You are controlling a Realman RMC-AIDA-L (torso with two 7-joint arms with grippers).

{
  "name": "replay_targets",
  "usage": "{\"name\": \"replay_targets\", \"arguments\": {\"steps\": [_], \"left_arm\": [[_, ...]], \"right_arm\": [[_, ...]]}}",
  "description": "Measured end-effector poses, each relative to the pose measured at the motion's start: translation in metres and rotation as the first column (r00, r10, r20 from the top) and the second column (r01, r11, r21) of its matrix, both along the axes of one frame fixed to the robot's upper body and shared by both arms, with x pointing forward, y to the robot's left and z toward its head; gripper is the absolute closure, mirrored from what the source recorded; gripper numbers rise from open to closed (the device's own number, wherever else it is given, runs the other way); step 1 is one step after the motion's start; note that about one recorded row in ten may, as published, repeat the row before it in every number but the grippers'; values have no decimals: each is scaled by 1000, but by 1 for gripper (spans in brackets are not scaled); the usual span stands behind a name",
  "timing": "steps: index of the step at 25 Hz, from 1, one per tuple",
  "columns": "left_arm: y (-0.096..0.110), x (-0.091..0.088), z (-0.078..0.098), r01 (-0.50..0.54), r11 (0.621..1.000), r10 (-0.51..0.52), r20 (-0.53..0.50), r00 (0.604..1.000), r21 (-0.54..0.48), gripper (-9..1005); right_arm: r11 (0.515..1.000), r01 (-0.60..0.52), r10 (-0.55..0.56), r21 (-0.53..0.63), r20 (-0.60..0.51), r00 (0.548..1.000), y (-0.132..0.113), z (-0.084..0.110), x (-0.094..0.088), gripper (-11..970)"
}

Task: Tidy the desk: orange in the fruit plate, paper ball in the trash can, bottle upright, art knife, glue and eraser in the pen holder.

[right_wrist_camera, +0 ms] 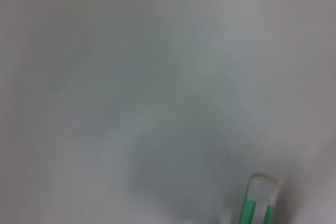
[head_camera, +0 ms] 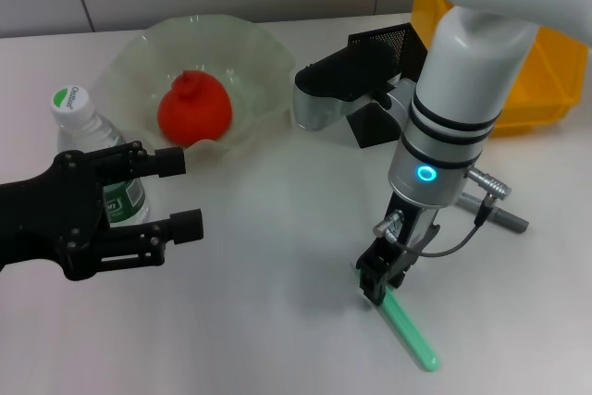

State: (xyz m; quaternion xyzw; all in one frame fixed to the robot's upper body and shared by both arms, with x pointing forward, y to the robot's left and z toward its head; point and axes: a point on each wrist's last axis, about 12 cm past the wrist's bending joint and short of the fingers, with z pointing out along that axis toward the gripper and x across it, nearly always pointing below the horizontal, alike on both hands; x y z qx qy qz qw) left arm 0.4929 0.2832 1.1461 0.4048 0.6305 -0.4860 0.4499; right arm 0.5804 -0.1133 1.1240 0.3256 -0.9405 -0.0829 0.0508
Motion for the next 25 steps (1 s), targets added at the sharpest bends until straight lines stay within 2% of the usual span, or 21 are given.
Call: {"name": "replay_targets", "arguments": {"steps": [20, 25], "left_arm": [[0, -1, -3, -2, 1000, 2, -13, 1000, -6, 209], [0, -1, -2, -3, 1000, 3, -12, 1000, -8, 209]], "right_arm": [[1000, -18, 18, -21, 2, 1000, 1, -2, -1, 662], [1000, -19, 19, -22, 1, 1000, 1, -2, -1, 721]]}}
